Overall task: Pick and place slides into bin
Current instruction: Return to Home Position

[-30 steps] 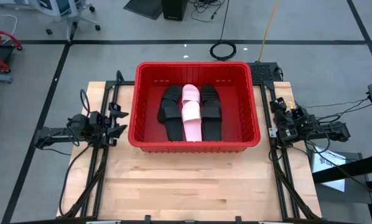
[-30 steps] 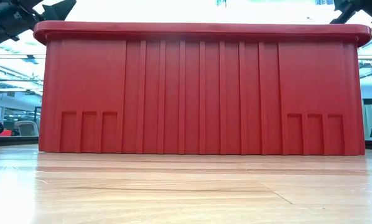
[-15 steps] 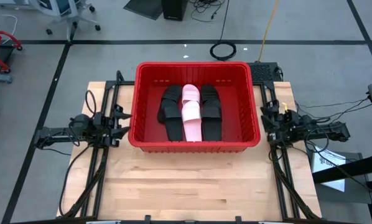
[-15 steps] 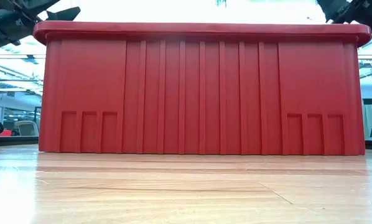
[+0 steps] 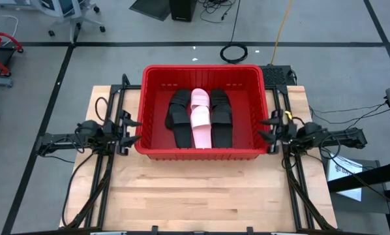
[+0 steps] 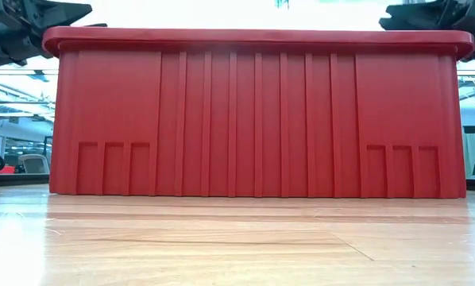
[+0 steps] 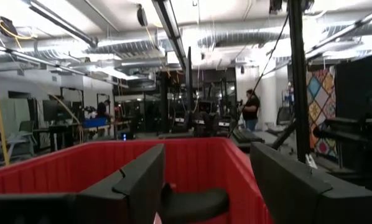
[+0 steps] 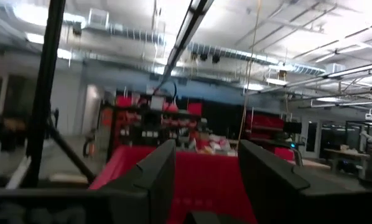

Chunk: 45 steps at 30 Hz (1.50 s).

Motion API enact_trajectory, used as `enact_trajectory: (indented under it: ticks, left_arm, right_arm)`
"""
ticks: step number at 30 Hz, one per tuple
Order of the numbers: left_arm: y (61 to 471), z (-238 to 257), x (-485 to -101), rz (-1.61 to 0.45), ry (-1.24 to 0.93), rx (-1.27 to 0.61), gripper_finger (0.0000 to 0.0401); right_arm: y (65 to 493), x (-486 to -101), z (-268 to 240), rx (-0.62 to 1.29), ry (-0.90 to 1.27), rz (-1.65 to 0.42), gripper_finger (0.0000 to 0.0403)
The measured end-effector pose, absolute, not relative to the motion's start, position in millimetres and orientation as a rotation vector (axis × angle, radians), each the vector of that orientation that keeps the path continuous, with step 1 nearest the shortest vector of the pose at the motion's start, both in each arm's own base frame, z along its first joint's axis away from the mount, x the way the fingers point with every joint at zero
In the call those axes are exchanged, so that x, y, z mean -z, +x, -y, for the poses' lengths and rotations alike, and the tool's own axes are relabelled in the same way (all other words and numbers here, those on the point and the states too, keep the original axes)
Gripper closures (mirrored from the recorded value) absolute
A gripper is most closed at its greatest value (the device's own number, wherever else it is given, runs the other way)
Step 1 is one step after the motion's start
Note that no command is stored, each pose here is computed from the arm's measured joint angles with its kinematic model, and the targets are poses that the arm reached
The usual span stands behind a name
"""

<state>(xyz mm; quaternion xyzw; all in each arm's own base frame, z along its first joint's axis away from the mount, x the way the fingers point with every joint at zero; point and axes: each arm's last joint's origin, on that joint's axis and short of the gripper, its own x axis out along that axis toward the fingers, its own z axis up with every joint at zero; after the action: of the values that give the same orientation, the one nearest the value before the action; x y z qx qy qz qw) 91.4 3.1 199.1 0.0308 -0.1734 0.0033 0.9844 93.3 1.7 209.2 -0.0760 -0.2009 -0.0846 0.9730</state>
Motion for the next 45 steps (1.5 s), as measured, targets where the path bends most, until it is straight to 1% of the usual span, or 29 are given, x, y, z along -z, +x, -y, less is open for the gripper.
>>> enact_trajectory:
  ticks: [3,14,19,25,28,33,45]
  left_arm:
    - [92.3,-3.1,-196.8,0.322,0.072,-0.008,0.0160]
    - [94.0,-3.1,-191.4,0.252,0.134,-0.012,0.0160]
    - [94.1,-3.1,-190.9,0.247,0.136,-0.012,0.0160]
    - [94.3,-3.2,-190.1,0.240,0.124,-0.011,0.0160]
    - [94.1,-3.2,-190.8,0.251,0.106,-0.011,0.0160]
    - [94.0,-3.4,-191.6,0.268,0.038,-0.007,0.0160]
    - [93.5,-3.3,-193.3,0.287,0.038,-0.007,0.0160]
  right_arm:
    - [95.0,-205.0,-1.8,0.171,-0.184,0.356,0.0238]
    - [95.8,-202.9,-1.7,0.172,-0.189,0.333,0.0238]
    - [95.3,-204.4,-1.6,0.158,-0.096,0.356,0.0238]
    - [94.8,-205.6,-1.6,0.150,-0.043,0.374,0.0238]
    - [95.0,-204.8,-0.6,0.185,-0.035,0.363,0.0238]
    - [95.4,-201.1,2.5,0.296,-0.014,0.319,0.0238]
    - [94.1,-205.1,2.6,0.297,-0.006,0.362,0.0238]
